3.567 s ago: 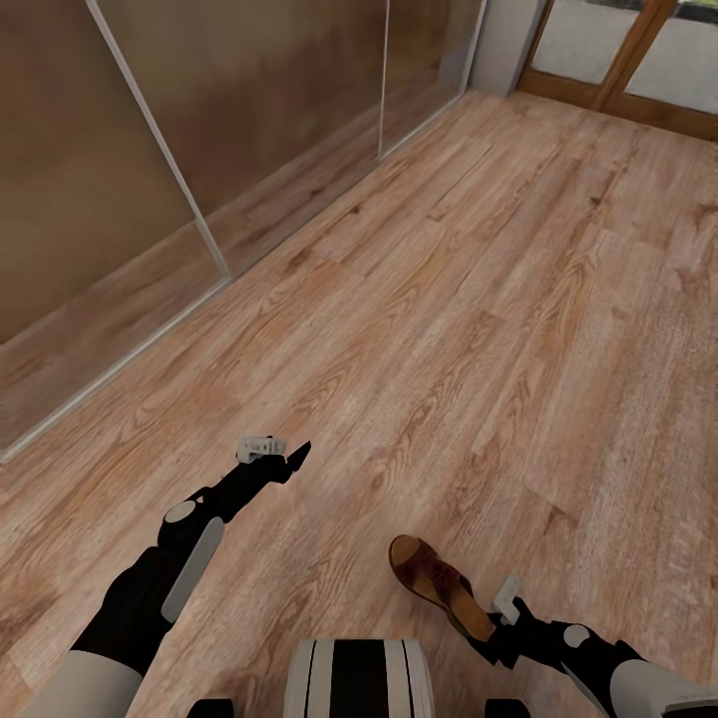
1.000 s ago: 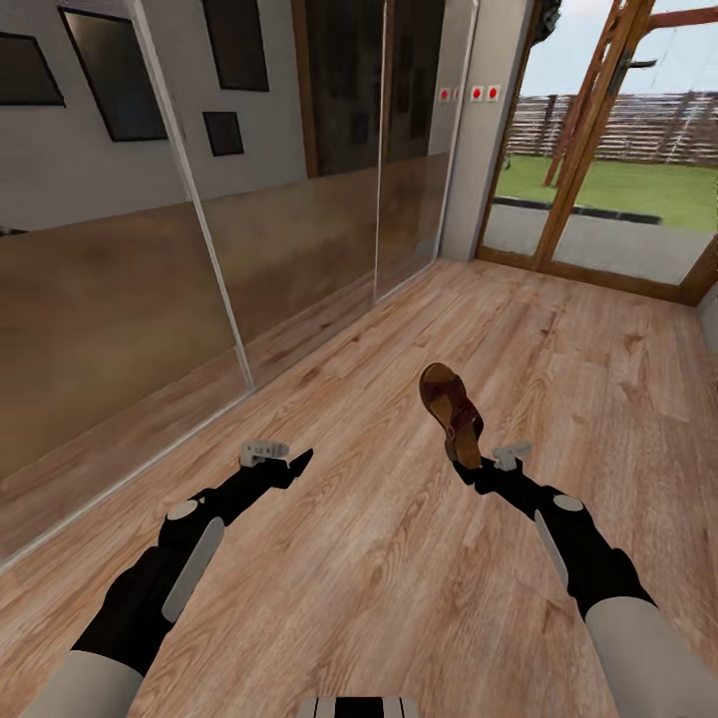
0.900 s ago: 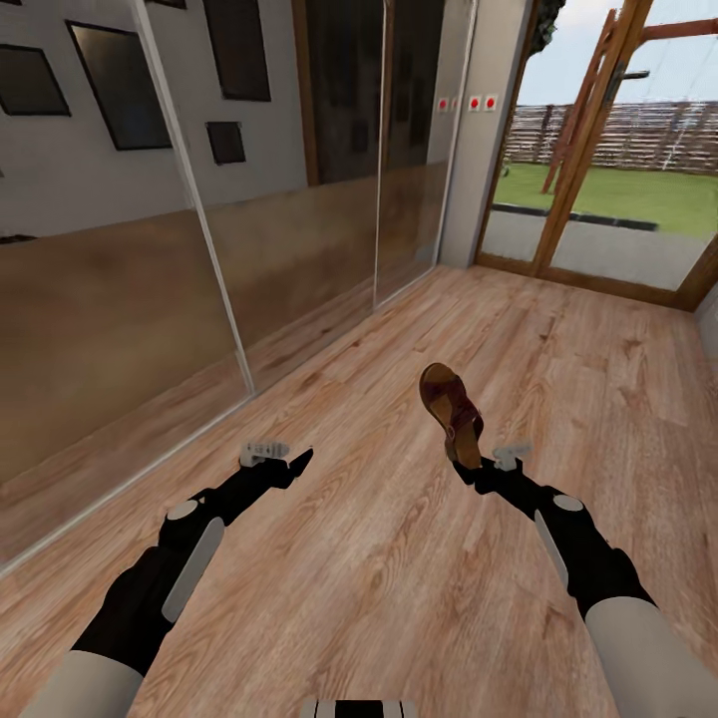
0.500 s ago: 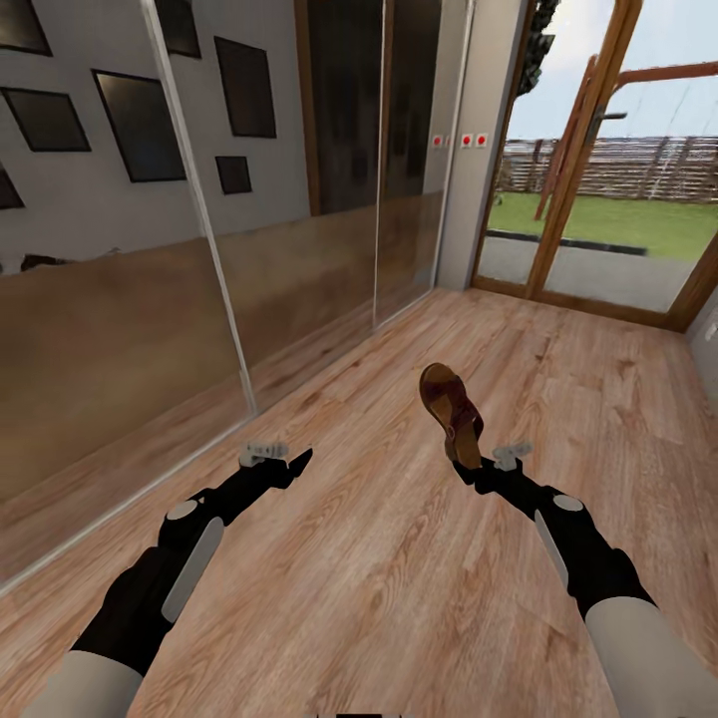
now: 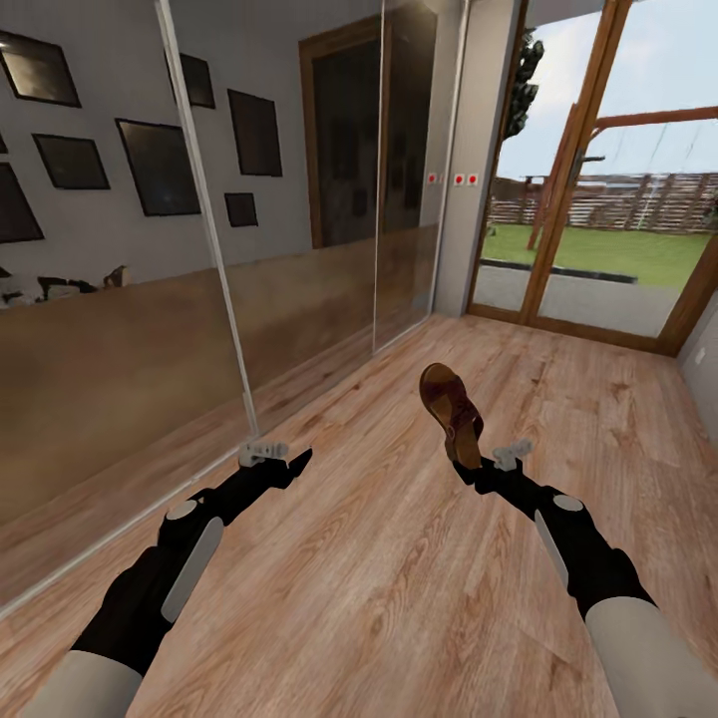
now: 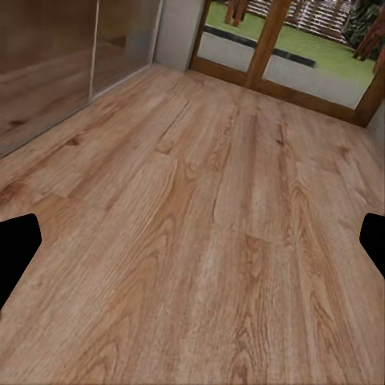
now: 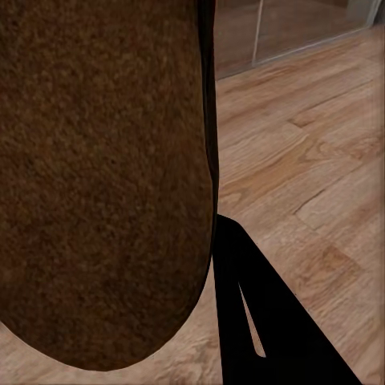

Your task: Pick up the two gym shoes and the two sandals from the corridor floor and place them onto the hallstand (shoe rack) in the corridor, making sure they are on the rack and not on the floor. Arrange them so the two gym shoes are next to each other and the two sandals are next to each other.

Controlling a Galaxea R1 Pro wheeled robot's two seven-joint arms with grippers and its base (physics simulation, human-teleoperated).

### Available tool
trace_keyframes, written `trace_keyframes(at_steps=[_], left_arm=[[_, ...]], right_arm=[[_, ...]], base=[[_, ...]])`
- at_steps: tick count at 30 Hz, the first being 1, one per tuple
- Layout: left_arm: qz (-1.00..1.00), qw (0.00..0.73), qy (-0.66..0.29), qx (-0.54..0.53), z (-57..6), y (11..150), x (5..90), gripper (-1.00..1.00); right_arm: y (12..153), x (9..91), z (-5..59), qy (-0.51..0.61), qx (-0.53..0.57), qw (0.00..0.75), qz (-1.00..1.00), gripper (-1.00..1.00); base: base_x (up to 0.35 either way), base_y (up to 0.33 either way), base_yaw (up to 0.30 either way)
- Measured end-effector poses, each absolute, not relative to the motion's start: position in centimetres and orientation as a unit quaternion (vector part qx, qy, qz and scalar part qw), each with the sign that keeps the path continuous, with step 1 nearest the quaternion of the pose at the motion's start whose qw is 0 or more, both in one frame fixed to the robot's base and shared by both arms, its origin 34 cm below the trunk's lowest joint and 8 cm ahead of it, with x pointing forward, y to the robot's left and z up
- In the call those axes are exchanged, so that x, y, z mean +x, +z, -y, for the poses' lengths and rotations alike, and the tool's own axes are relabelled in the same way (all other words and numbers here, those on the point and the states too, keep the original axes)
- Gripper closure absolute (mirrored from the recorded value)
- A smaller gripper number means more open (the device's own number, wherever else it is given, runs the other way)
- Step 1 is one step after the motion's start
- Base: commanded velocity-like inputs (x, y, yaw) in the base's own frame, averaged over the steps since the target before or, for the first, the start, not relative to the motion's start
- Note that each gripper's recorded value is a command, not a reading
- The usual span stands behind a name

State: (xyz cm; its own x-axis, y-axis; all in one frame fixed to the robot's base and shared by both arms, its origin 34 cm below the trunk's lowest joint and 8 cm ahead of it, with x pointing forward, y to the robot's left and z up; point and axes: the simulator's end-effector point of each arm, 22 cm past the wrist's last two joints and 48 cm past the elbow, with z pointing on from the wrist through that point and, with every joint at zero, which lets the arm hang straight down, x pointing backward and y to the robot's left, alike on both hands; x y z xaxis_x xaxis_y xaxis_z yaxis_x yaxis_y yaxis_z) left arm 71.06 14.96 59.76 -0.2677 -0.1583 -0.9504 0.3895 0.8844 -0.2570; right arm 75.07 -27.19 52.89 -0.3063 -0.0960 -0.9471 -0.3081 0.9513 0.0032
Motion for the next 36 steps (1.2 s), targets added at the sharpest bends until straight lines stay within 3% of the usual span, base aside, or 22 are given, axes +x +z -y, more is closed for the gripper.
trace_keyframes(at_steps=[36], left_arm=[[-0.747, 0.619, -0.226, 0.081, -15.0, 66.7, 71.6, -1.00]], right_arm=[[60.0, 76.0, 27.2, 0.088, -0.128, 0.595, -0.788, 1.00]], base=[[0.000, 0.000, 0.000]])
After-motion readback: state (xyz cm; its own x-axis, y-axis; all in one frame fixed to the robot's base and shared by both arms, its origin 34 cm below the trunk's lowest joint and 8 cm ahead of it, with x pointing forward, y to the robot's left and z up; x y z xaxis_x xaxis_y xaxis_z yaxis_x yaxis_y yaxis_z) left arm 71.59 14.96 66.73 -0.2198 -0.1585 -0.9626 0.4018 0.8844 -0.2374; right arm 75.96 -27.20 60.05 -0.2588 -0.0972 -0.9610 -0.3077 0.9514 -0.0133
